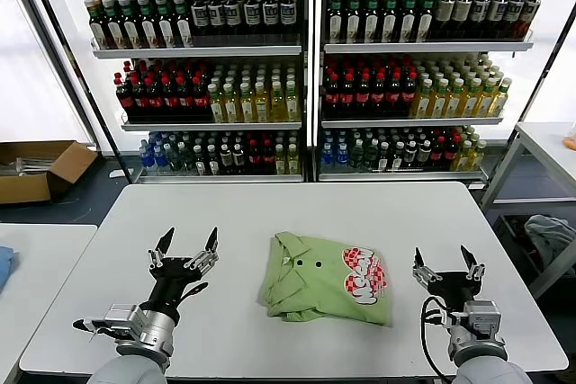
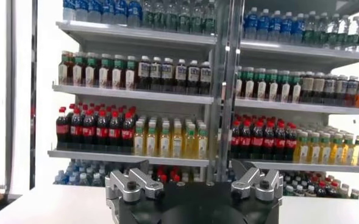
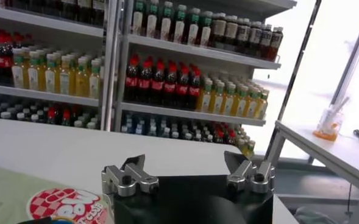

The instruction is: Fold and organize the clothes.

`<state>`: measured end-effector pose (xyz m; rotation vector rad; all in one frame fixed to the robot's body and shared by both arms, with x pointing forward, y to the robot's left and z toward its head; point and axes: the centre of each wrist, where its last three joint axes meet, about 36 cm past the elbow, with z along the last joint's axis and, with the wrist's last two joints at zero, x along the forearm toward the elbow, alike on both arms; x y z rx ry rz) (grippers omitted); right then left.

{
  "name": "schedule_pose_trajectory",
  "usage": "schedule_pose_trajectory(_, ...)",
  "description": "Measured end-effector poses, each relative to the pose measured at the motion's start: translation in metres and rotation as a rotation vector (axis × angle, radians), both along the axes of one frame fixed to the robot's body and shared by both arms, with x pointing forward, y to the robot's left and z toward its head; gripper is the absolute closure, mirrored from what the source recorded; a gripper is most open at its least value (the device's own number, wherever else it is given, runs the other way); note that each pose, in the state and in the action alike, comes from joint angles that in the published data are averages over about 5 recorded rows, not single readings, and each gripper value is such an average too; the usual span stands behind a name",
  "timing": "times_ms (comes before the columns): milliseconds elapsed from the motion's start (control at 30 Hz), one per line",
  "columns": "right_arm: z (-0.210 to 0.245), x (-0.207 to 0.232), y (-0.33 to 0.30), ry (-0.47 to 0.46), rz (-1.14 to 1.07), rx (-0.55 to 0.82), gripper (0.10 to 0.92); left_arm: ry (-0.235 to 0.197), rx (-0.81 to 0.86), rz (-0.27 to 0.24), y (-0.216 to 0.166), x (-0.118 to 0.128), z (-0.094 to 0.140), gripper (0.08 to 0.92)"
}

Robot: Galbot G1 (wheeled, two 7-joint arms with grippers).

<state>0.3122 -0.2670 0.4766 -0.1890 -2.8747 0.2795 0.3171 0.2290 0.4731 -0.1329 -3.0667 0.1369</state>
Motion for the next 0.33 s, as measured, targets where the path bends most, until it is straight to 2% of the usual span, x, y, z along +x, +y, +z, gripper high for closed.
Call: schedule_pose_trajectory(333,-0.0017,0.0,0.001,0.001,0.007,0.001,0.2,0.004,0.005,-0.002,-0.0004,-0.0002,-0.0016,0.177)
